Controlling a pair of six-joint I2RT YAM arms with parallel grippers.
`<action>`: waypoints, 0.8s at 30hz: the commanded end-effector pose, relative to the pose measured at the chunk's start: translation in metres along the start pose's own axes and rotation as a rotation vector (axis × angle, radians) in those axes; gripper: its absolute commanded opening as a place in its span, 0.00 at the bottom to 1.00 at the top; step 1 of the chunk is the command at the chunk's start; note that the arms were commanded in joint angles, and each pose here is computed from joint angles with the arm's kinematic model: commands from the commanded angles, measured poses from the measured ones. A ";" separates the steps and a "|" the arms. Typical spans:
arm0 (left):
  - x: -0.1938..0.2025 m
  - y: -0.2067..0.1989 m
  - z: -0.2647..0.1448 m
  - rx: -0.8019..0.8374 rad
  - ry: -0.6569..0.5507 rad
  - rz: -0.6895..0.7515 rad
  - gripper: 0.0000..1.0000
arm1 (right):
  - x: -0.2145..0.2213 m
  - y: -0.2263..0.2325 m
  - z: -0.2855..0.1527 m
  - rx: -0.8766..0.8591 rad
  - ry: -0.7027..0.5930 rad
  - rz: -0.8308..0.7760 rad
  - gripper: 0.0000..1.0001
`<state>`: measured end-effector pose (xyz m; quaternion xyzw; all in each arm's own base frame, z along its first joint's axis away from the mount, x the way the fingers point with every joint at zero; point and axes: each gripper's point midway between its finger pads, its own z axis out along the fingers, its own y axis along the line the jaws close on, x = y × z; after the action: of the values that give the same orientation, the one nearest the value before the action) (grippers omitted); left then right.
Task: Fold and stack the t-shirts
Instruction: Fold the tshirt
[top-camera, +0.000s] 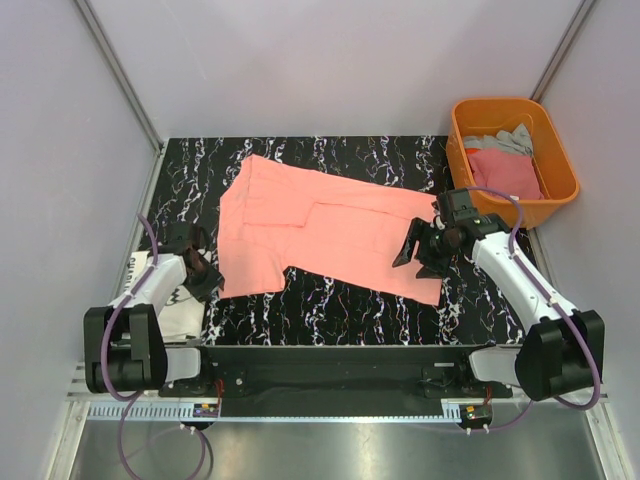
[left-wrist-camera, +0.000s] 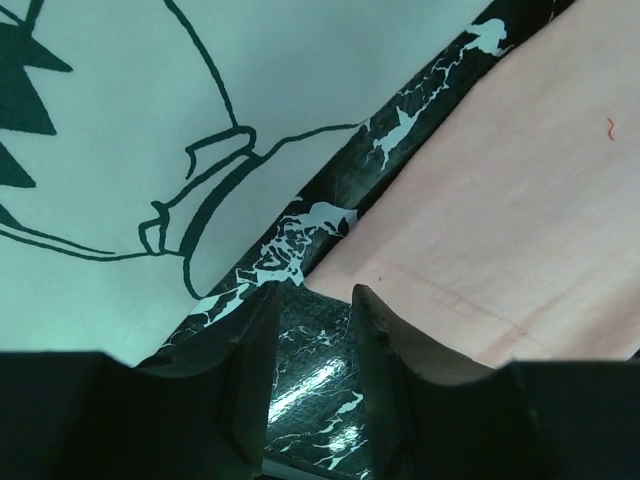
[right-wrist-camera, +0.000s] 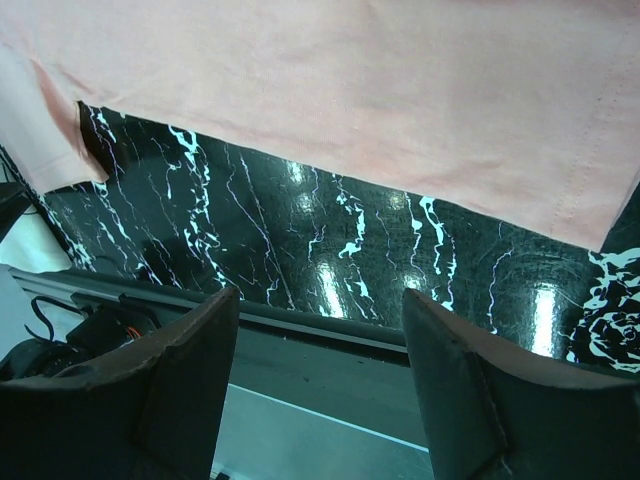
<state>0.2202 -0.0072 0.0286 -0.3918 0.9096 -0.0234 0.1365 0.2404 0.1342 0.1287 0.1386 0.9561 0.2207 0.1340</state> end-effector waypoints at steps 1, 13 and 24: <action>-0.009 -0.005 0.005 0.018 -0.028 -0.004 0.40 | -0.006 0.011 -0.008 -0.053 -0.043 -0.016 0.73; 0.009 -0.007 0.026 0.035 0.065 -0.012 0.43 | -0.006 0.008 -0.006 -0.045 -0.040 -0.037 0.73; 0.009 0.015 0.027 -0.003 0.055 -0.061 0.12 | -0.003 0.006 -0.004 -0.037 -0.031 -0.014 0.73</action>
<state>0.2243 -0.0101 0.0121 -0.4130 0.9010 -0.0566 0.1204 0.2428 0.1350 0.1311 0.1340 0.9543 0.2252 0.1438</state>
